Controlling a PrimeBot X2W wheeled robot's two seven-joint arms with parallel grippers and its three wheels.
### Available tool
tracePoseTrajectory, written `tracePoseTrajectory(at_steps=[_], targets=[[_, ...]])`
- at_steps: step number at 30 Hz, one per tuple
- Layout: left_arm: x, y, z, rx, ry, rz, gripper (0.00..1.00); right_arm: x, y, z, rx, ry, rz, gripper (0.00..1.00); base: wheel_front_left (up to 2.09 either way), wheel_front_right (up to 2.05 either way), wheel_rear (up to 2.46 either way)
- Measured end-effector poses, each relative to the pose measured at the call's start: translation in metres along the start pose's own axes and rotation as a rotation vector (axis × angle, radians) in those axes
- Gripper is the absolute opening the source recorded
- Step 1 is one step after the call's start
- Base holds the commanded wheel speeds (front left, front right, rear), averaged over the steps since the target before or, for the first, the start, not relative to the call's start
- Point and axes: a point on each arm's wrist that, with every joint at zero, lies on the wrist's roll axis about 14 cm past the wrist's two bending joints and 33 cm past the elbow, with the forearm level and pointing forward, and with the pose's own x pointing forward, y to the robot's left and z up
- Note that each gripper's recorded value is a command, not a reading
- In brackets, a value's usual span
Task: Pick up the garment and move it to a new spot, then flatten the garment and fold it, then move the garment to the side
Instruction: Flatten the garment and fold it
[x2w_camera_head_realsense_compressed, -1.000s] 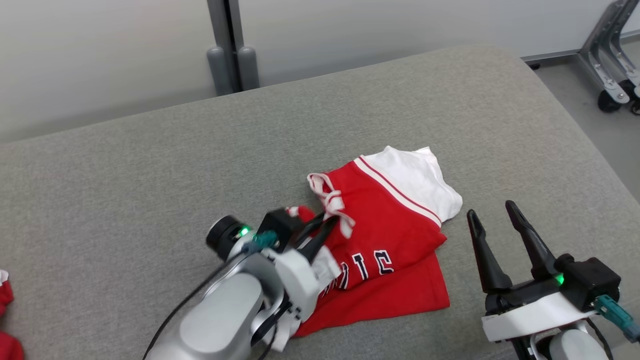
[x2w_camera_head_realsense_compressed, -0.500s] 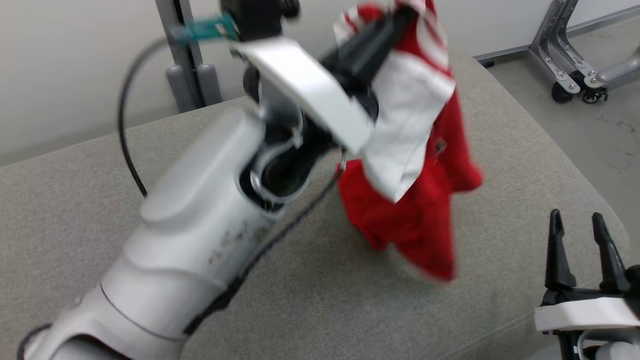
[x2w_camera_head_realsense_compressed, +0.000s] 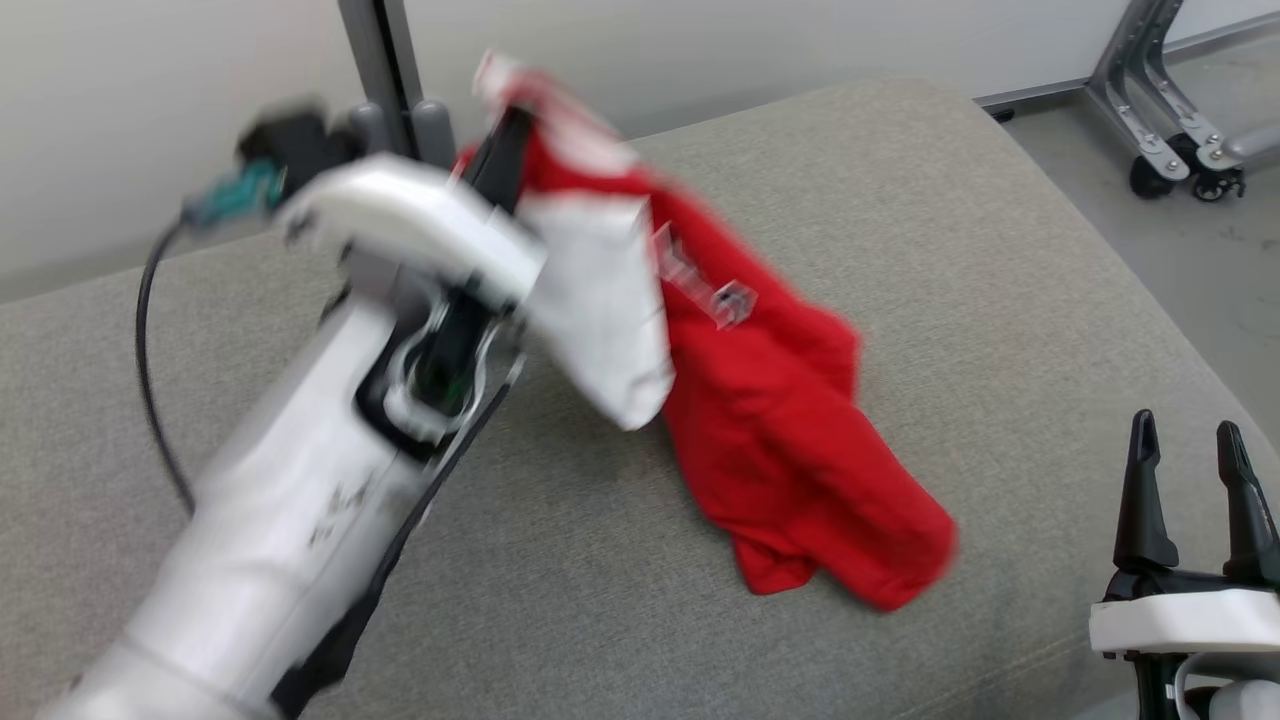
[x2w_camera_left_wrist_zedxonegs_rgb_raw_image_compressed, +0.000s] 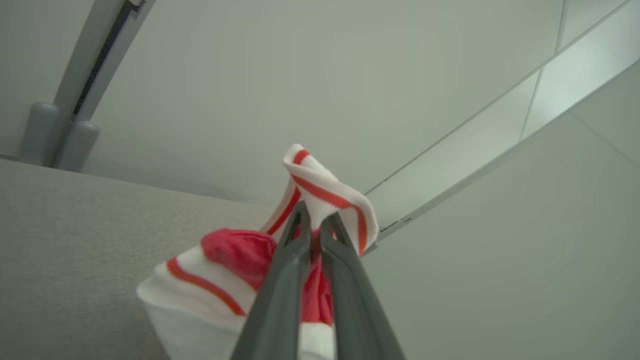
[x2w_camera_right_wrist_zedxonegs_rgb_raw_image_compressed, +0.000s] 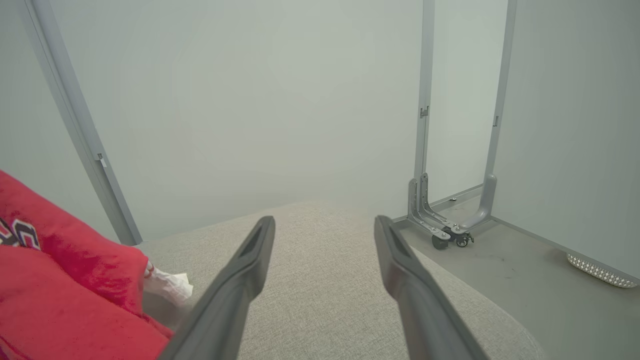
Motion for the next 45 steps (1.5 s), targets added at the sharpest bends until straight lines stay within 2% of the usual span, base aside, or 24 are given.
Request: tracePoseTrajectory(at_steps=[3,7,8,9,10,11,14,19,23,29,45], targets=[[-0.031,0.084,-0.028,-0.008,0.051,0.200,0.00,0.003,0.006,-0.006,0.000,0.016,0.014,1.00,0.00,0.00,0.00],[-0.056,0.135,-0.043,0.054,0.046,0.274,0.00,0.011,0.017,-0.013,-0.009,0.038,0.045,1.00,0.00,0.00,0.00],[-0.061,0.147,-0.043,0.069,0.035,0.300,0.05,0.014,0.021,-0.014,-0.010,0.039,0.055,1.00,0.00,0.00,0.00],[-0.066,0.158,-0.043,0.087,0.027,0.320,0.27,0.017,0.025,-0.015,-0.011,0.041,0.064,1.00,0.00,0.00,0.00],[-0.071,0.168,-0.042,0.121,0.022,0.337,0.61,0.019,0.029,-0.017,-0.012,0.046,0.075,1.00,0.00,0.00,0.00],[-0.075,0.177,-0.041,0.157,0.018,0.358,1.00,0.020,0.033,-0.020,-0.013,0.053,0.085,1.00,0.00,0.00,0.00],[-0.087,0.199,-0.031,0.238,-0.004,0.420,1.00,0.024,0.043,-0.028,-0.018,0.076,0.113,1.00,0.00,0.00,0.00],[-0.113,0.216,0.002,0.410,-0.105,0.485,1.00,0.032,0.061,-0.038,-0.018,0.098,0.160,1.00,0.00,0.00,0.00],[-0.142,0.220,-0.002,0.429,-0.156,0.523,1.00,0.034,0.078,-0.046,-0.017,0.118,0.208,1.00,0.00,0.00,0.00],[-0.168,0.227,-0.076,0.489,0.051,0.514,1.00,0.035,0.086,-0.045,-0.013,0.114,0.231,1.00,0.00,0.00,0.00],[-0.138,0.238,-0.088,0.498,0.116,0.508,1.00,0.030,0.069,-0.048,-0.047,0.129,0.194,1.00,0.00,0.00,0.00]])
